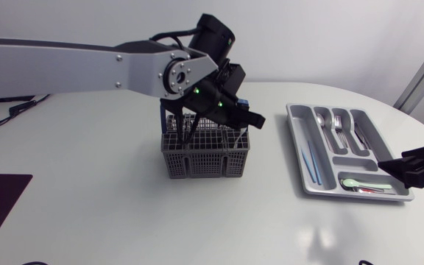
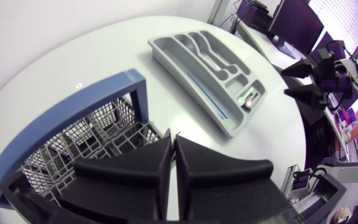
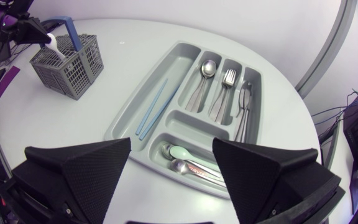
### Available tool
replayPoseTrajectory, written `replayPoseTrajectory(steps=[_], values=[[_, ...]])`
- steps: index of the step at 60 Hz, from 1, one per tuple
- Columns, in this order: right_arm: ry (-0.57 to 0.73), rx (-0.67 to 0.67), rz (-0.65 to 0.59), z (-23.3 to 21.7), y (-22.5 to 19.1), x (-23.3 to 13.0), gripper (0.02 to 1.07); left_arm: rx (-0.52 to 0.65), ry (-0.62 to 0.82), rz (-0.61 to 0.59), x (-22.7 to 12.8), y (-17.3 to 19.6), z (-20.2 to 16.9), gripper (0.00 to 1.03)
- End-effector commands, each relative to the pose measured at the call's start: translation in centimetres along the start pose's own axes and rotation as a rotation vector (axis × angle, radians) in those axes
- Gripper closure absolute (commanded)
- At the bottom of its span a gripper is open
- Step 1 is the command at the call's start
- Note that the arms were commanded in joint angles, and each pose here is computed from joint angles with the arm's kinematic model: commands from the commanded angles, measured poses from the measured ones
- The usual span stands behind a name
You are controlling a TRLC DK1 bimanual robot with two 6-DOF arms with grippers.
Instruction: Unload the cutlery basket into the drawer organizer.
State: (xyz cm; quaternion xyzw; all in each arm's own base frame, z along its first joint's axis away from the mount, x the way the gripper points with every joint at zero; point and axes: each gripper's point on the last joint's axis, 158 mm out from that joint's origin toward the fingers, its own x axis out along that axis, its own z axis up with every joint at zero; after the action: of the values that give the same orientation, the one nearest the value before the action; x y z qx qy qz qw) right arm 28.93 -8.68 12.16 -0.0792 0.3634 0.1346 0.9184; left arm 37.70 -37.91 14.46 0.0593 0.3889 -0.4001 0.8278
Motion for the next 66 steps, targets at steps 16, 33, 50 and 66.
replayPoseTrajectory(steps=[16, 33, 50, 66], values=[[-0.134, -0.117, 0.075, 5.5, 5.2, -2.1, 0.12, 0.012, -0.206, -0.14, -8.1, -2.9, 4.2, 1.0], [-0.229, -0.22, 0.275, 9.6, 12.2, -2.5, 0.11, 0.092, -0.231, -0.233, -11.5, -4.4, 2.5, 1.0], [-0.244, -0.315, 0.437, 10.3, 17.6, -2.4, 0.11, 0.183, -0.219, -0.274, -12.9, -4.0, -0.8, 1.0], [-0.249, -0.417, 0.554, 10.0, 21.9, -2.8, 0.11, 0.28, -0.165, -0.324, -13.8, -4.3, -4.4, 1.0]])
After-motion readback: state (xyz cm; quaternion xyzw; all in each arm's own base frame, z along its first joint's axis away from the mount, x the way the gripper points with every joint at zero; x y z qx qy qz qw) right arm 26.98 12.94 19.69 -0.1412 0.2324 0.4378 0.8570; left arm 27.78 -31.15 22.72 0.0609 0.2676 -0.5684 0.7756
